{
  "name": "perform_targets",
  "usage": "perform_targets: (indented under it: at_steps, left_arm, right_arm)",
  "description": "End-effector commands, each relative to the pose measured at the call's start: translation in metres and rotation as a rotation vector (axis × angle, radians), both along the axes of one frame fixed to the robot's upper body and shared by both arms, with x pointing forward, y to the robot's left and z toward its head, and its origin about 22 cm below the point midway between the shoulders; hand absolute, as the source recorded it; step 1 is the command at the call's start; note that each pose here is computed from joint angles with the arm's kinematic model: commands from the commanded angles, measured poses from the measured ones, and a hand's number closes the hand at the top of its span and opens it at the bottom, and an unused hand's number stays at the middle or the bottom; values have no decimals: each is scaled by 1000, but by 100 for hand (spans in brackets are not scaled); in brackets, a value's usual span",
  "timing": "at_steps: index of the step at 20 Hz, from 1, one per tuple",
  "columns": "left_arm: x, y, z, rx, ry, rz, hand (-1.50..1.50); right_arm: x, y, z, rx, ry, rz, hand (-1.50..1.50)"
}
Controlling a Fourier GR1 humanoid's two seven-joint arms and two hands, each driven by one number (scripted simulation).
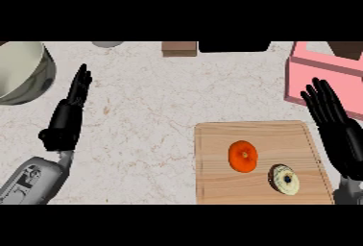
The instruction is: Pick the squash from the cutting board and place it in the cardboard box
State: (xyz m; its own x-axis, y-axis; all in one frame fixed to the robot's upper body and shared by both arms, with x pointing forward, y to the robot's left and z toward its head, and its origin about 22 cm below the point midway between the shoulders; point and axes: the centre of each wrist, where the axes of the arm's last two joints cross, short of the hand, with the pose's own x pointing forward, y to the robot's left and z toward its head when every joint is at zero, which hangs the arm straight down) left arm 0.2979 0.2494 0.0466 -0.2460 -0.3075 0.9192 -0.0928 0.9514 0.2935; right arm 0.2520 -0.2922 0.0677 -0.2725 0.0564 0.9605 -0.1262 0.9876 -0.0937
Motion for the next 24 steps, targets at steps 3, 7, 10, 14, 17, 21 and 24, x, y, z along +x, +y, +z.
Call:
perform_targets:
  at_steps: [3,7,10,14,17,21,24]
  left_arm:
    - [-15,20,-29,-60,156,132,0]
    - [-33,28,-57,-99,304,215,0]
    - [-49,33,-68,-172,383,247,0]
    - [-43,35,-72,-186,403,259,0]
    - [-35,34,-59,-184,393,243,0]
    - [-45,26,-80,-176,403,230,0]
    - [-48,41,-62,-192,412,238,0]
  right_arm:
    - [-4,19,19,-103,-80,-93,150]
    - [-16,-36,57,-771,-127,-129,150]
    - [-49,-11,-15,-484,16,-477,150]
    - [-79,8,-15,-642,-138,-499,-150]
    - [-94,17,12,-749,-48,-478,-150]
    - [-99,18,48,-873,78,-456,-150]
    - [-103,27,74,-865,166,-440,-150]
